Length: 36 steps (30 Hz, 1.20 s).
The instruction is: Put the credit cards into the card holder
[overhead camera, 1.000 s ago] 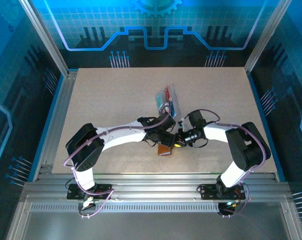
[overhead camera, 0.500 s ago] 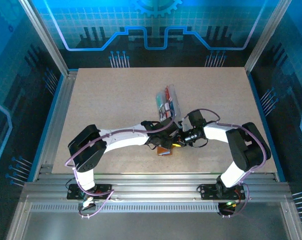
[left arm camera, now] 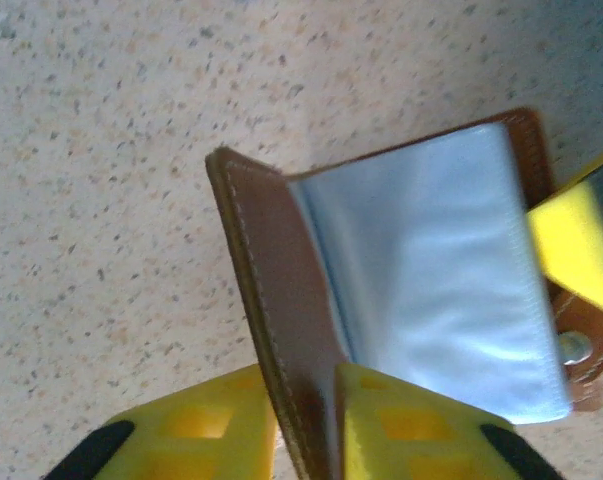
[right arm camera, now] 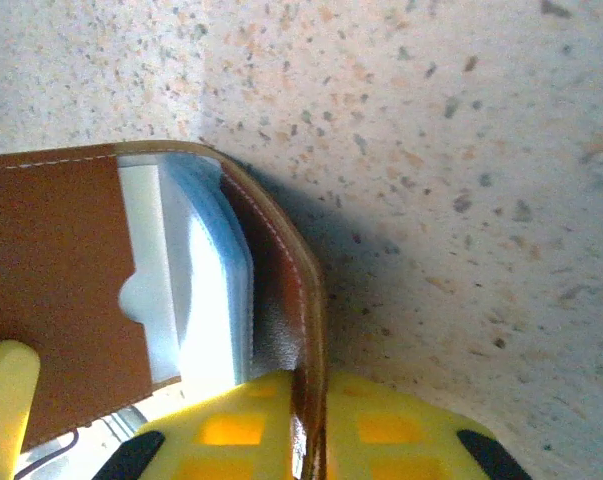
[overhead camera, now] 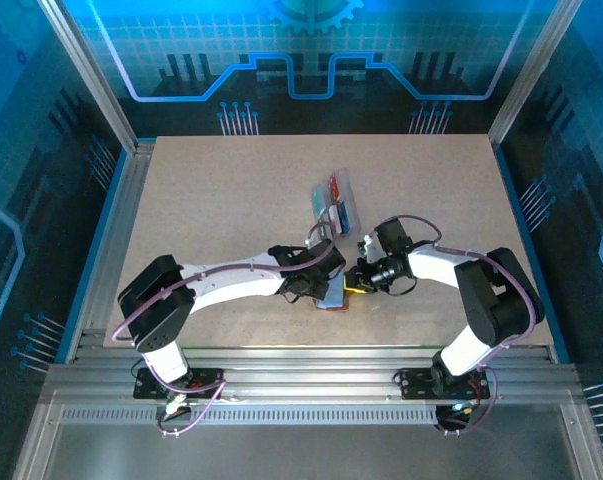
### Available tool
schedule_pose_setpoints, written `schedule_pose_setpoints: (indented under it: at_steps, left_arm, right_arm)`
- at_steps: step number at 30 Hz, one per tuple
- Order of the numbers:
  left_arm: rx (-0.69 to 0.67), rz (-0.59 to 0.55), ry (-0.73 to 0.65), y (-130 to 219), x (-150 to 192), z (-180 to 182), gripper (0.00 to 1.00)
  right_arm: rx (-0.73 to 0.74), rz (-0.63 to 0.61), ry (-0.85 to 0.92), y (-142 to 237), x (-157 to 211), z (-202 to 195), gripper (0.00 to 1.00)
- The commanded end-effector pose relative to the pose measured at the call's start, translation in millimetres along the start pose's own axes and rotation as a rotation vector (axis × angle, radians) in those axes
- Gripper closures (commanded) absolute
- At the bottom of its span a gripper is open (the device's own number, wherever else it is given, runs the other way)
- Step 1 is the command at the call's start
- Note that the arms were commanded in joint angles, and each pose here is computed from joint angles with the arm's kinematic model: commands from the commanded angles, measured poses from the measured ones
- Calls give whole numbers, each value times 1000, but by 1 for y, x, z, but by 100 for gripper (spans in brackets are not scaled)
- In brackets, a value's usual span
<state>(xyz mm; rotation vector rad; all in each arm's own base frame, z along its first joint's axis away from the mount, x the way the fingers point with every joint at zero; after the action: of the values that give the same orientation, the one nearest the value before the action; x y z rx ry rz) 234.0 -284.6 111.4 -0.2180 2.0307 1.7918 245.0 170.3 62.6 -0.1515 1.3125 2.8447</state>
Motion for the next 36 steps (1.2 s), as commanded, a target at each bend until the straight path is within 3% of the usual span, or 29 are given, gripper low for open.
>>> schedule_pose_setpoints:
  at_steps: [1, 10, 13, 16, 23, 27, 32, 36]
  left_arm:
    - [-42, 8, 27, 3, 8, 17, 83]
    - [-10, 50, 90, -7, 21, 30, 100]
    - [14, 49, 112, -7, 24, 30, 100]
    - [32, 43, 122, -5, 23, 29, 100]
    - [63, 35, 135, -1, 22, 25, 100]
    - [77, 32, 142, 1, 21, 25, 100]
    - [86, 31, 149, 2, 21, 24, 100]
    - [87, 29, 155, 3, 22, 25, 100]
  right_arm:
    - [81, 3, 38, 4, 4, -1, 80]
    - [381, -61, 137, 21, 3, -4, 55]
    - [470, -112, 210, 35, 3, 13, 54]
    - [513, -163, 300, 47, 6, 39, 59]
    - [259, -175, 385, 47, -1, 98, 77]
    - [151, -148, 383, 35, -6, 111, 79]
    - [125, -93, 356, 8, -10, 105, 79]
    - [207, -78, 334, -5, -11, 85, 74]
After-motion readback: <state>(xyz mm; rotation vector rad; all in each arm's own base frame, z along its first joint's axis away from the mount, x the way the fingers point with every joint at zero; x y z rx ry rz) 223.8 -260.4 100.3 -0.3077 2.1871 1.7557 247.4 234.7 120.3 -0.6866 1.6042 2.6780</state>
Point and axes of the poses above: each hand's point on the last joint's axis, 136 mm out from that joint toward the fingers, its own y axis back along the fingers, its own z axis along the line the jaws close on, x = y × z, the point moved 5 cm from there along y, back along the fingers, and after that the axes turned 5 degrees about y, right-handed, at the moved point
